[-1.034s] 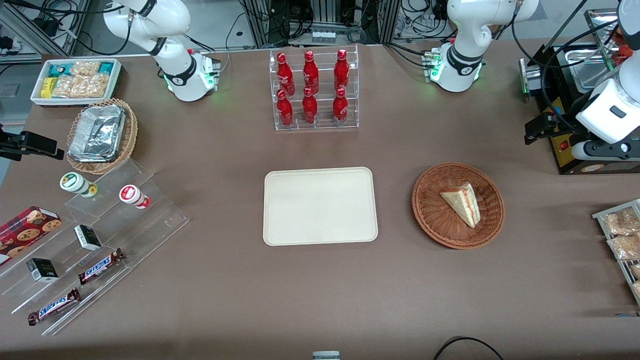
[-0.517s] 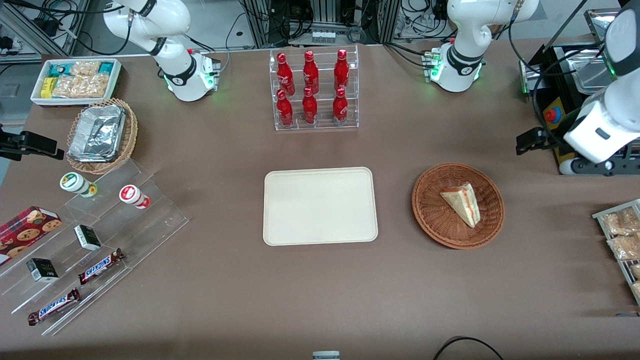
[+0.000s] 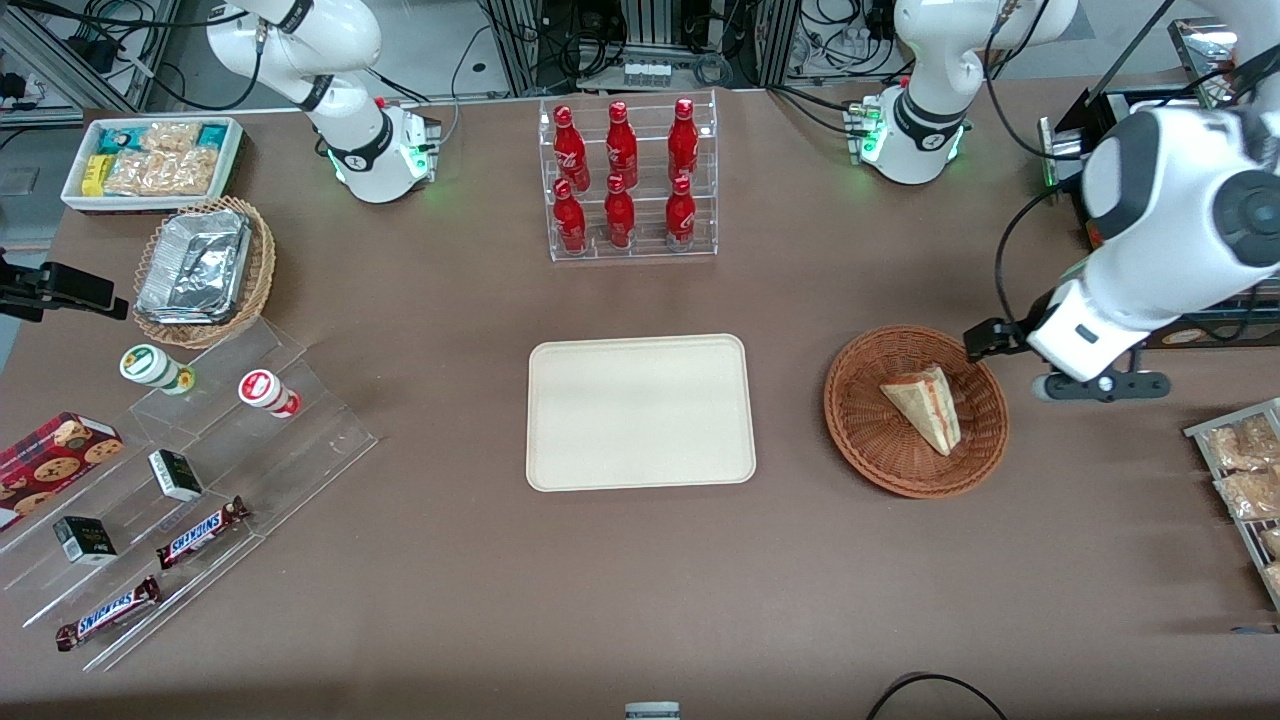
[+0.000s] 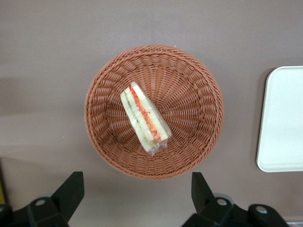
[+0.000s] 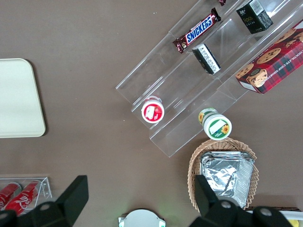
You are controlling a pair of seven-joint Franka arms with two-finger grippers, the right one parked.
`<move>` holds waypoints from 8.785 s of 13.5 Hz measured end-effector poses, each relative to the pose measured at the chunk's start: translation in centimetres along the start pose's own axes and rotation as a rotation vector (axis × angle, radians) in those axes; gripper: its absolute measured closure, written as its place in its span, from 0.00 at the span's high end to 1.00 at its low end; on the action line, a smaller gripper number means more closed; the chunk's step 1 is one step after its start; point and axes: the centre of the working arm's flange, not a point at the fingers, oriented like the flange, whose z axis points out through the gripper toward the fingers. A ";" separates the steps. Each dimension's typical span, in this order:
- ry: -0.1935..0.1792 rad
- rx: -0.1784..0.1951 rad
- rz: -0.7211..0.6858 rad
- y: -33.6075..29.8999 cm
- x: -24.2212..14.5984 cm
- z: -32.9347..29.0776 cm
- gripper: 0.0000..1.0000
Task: Place sandwich from basket to tray
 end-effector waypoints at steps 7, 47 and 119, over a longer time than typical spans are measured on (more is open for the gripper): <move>0.122 -0.022 -0.237 -0.5 -2.4 6.9 1.00; -0.044 0.017 -0.636 8.6 1.4 9.0 0.17; -0.025 0.014 0.049 8.1 2.5 -7.7 1.00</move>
